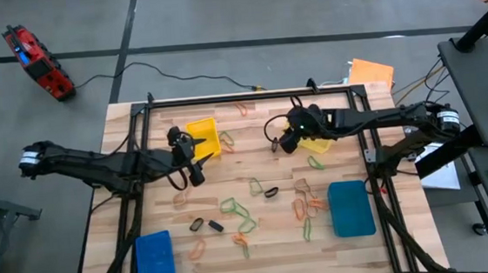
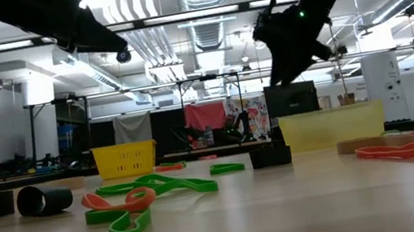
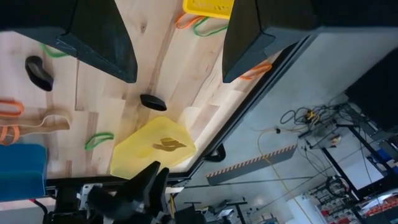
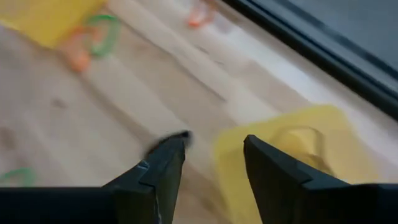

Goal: Sort rubber bands into baskets
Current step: Put the black rubber band into the left yellow bin

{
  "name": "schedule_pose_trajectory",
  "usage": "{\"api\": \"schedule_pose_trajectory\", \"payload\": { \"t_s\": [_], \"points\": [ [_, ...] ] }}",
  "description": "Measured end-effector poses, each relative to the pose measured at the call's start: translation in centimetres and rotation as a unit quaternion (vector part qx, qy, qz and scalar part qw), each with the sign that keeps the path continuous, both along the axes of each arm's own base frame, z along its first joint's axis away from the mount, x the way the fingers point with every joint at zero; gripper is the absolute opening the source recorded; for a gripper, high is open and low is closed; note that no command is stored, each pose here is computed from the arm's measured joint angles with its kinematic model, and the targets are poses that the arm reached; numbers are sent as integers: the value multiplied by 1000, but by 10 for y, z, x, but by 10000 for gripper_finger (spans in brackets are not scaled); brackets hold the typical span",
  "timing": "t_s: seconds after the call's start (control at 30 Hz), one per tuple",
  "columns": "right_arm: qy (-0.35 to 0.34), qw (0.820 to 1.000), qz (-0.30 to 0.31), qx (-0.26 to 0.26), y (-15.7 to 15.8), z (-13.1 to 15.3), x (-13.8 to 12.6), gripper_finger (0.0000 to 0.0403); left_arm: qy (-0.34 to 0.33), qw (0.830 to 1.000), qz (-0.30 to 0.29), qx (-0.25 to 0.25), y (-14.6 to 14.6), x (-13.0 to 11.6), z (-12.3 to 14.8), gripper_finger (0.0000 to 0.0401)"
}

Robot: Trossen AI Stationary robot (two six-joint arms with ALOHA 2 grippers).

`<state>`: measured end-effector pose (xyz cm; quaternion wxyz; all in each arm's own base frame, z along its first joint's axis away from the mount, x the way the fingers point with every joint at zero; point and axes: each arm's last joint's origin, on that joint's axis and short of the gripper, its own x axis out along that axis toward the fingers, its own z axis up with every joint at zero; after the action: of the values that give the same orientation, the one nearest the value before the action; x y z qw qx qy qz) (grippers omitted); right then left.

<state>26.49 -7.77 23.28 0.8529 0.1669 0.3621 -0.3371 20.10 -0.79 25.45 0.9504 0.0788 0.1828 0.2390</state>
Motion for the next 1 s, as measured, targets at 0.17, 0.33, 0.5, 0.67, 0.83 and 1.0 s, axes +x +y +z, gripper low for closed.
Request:
{"api": "schedule_pose_trajectory", "payload": {
  "t_s": [0.17, 0.33, 0.5, 0.67, 0.83, 1.0],
  "points": [
    [-25, 998, 51, 30, 13, 2, 7, 146, 10, 1000, 0, 0, 0, 4, -4, 220],
    [-31, 991, 112, 63, 33, 5, 12, 134, 7, 1000, 0, 0, -1, 9, -7, 220],
    [-30, 981, 159, 112, 53, 4, 13, 127, 5, 1000, -7, -3, -2, 15, -9, 220],
    [3, 968, 214, 129, 73, 0, 10, 130, 12, 1000, -18, -7, -3, 17, -13, 220],
    [23, 958, 260, 119, 91, -5, 12, 130, 15, 997, -64, -26, -6, 19, -14, 220],
    [33, 955, 279, 94, 104, -7, 13, 136, 18, 993, -104, -43, -8, 19, -14, 220]
  ]
}}
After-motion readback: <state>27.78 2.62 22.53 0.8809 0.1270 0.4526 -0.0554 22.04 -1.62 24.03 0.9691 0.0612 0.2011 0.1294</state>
